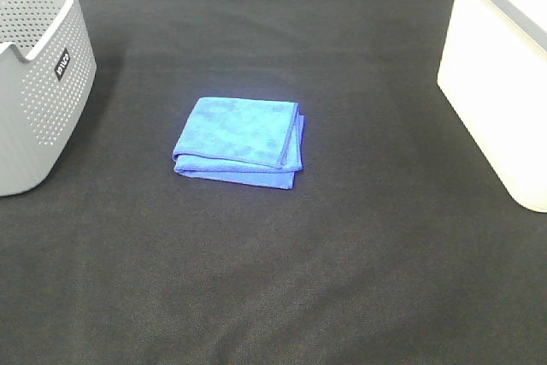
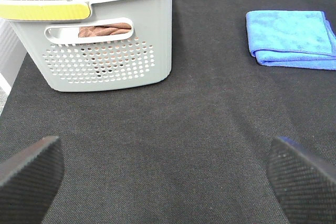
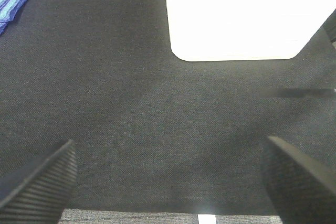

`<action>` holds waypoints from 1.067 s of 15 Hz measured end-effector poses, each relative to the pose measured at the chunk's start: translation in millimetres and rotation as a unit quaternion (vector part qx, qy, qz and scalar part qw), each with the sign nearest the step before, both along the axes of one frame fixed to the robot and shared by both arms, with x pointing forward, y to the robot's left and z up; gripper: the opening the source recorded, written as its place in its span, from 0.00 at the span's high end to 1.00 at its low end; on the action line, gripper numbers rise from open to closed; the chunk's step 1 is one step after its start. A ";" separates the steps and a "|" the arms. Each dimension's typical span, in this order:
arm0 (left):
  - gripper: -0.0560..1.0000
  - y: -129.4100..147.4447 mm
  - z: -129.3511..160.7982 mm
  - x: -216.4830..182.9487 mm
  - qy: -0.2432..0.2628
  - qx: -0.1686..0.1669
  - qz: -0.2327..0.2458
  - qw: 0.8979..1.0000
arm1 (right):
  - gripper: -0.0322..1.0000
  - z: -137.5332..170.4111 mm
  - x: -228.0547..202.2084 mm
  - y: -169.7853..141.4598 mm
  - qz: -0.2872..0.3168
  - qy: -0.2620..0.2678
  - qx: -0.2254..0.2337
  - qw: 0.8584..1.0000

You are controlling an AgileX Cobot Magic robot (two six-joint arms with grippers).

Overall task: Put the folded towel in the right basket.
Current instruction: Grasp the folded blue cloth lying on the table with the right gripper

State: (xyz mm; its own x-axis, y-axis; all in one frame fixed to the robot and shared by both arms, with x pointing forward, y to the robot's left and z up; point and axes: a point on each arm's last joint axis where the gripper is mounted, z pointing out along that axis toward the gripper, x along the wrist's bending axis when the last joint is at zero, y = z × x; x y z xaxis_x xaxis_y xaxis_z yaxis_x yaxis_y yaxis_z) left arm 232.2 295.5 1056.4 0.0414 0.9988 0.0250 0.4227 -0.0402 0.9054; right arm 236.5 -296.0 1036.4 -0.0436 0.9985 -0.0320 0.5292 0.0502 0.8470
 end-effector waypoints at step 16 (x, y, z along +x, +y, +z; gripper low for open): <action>0.02 0.0 0.0 0.0 0.000 0.000 0.000 1.000 | 0.08 0.0 0.0 0.0 0.000 0.000 0.000 1.000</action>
State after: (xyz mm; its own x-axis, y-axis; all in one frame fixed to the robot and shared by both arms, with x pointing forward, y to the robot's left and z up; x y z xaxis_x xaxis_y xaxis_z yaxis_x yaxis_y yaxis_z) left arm 232.2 295.5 1056.4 0.0414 0.9988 0.0250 0.4227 -0.0402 0.9054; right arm 236.5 -296.0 1036.4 -0.0436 0.9985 -0.0320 0.5292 0.0502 0.8470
